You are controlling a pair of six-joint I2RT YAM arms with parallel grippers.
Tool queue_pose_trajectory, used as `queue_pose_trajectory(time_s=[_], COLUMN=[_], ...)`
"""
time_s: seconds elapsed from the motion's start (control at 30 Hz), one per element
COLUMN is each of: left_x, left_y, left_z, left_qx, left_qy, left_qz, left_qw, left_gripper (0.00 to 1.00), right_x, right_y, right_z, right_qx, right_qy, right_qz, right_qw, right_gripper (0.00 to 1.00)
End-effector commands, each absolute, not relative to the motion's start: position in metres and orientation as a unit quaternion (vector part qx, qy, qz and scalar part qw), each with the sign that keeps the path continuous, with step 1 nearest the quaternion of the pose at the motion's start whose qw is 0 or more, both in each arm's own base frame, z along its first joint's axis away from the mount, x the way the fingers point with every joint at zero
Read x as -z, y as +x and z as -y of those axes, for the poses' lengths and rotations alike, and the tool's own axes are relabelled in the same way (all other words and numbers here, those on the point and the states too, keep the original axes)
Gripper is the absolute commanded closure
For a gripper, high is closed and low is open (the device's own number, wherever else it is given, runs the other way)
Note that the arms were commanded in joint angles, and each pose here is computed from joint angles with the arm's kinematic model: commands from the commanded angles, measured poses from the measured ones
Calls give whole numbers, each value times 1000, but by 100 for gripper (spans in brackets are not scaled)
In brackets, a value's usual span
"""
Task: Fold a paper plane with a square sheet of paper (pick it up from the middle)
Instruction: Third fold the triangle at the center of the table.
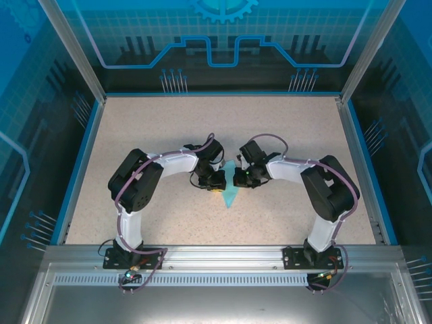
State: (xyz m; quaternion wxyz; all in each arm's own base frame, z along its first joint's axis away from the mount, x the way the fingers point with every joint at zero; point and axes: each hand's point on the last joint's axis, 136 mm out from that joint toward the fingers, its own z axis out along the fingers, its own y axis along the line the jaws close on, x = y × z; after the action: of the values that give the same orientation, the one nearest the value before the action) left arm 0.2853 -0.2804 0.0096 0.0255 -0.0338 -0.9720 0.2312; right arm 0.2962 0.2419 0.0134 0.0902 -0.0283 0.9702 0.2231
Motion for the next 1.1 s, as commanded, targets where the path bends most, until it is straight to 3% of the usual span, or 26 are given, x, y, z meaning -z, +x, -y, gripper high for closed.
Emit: queue_pose_trajectory(time_s=[0.0,0.4,0.83,1.07], left_x=[30,8,-65,-95], left_y=[275,280,302,291], left_z=[244,260,287,306], left_qx=[-132,-166,-217,-240], left_qy=[-31,-28,-32,-41], left_qz=[990,985,975,969], left_qw=[45,34,-26,-39], left_gripper=[86,85,78,75], right_x=[-3,25,47,51], right_y=[300,276,255,251], right_z=[-231,-211,-196,-196], right_qx=[-202,-193,-191,-201], right_qy=[-28,-16,-11,-12], right_qz=[-975,-980,-981,-979], right_qw=[86,57,35,31], right_gripper=[96,97,98,98])
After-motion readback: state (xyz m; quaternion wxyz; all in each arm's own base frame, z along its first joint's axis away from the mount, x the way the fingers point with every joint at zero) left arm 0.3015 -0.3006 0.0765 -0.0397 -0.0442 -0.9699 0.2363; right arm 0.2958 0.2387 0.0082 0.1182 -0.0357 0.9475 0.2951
